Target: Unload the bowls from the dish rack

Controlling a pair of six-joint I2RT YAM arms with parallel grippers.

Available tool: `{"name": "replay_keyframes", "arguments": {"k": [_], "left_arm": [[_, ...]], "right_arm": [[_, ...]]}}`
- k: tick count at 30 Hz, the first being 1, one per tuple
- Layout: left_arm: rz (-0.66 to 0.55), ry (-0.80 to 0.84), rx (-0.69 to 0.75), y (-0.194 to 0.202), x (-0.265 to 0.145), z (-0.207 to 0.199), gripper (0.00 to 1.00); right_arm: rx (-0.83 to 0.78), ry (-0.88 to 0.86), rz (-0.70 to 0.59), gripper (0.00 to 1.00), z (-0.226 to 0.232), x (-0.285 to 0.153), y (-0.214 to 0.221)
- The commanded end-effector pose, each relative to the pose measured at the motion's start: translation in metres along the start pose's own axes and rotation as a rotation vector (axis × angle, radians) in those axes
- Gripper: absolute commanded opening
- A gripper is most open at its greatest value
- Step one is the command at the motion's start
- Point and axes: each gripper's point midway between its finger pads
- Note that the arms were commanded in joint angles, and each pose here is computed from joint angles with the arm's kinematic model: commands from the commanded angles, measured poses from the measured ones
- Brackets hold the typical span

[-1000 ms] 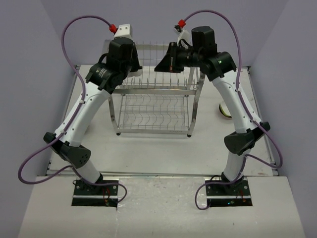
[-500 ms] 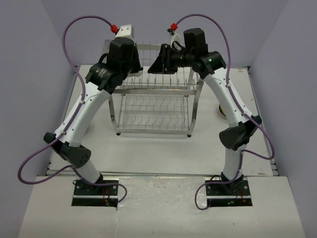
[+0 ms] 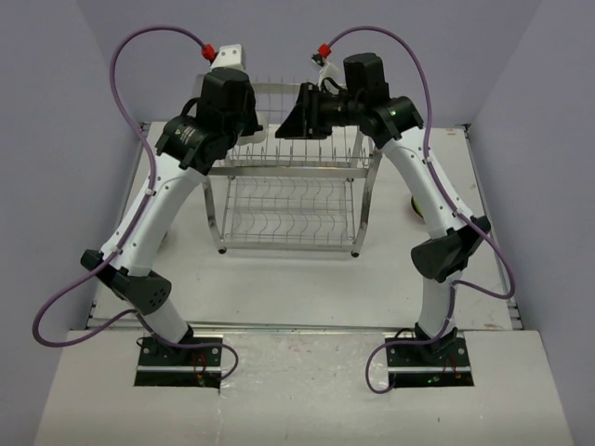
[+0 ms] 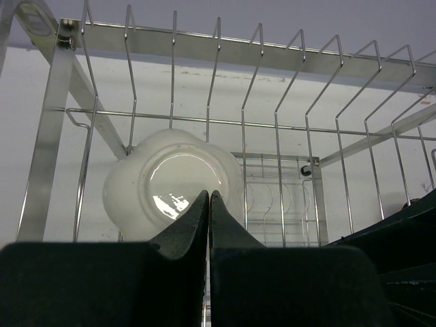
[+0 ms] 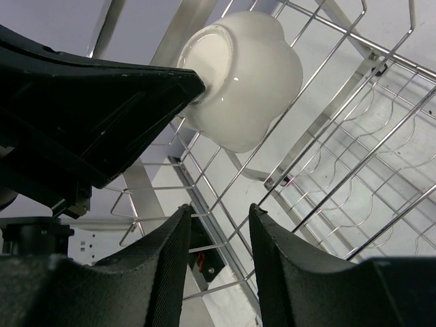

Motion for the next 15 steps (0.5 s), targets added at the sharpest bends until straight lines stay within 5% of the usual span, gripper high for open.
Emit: {"name": "replay_keyframes", "arguments": {"k": [1, 12, 15], "left_arm": [[-0.043, -0.033, 0.002, -0.018, -0.012, 0.009, 0.00], [-0.073, -0.135, 0.003, -0.029, -0.021, 0.030, 0.00], [-0.066, -0.164, 0.012, -0.027, -0.020, 0.035, 0.09]], "right_arm": [[-0.056, -0.060, -0.002, 0.42, 0.018, -0.006, -0.001], [-0.064, -0.064, -0.003, 0.56, 0.020, -0.007, -0.001], [-0.063, -0.065, -0.004, 0.66, 0.020, -0.007, -0.002]]}}
Point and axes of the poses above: each gripper's point midway between its finger pads, its own x axis out along the fingers, its own z axis along the line the jaws close on, y = z × x, and after that the axes turned 8 degrees about x, right-handed
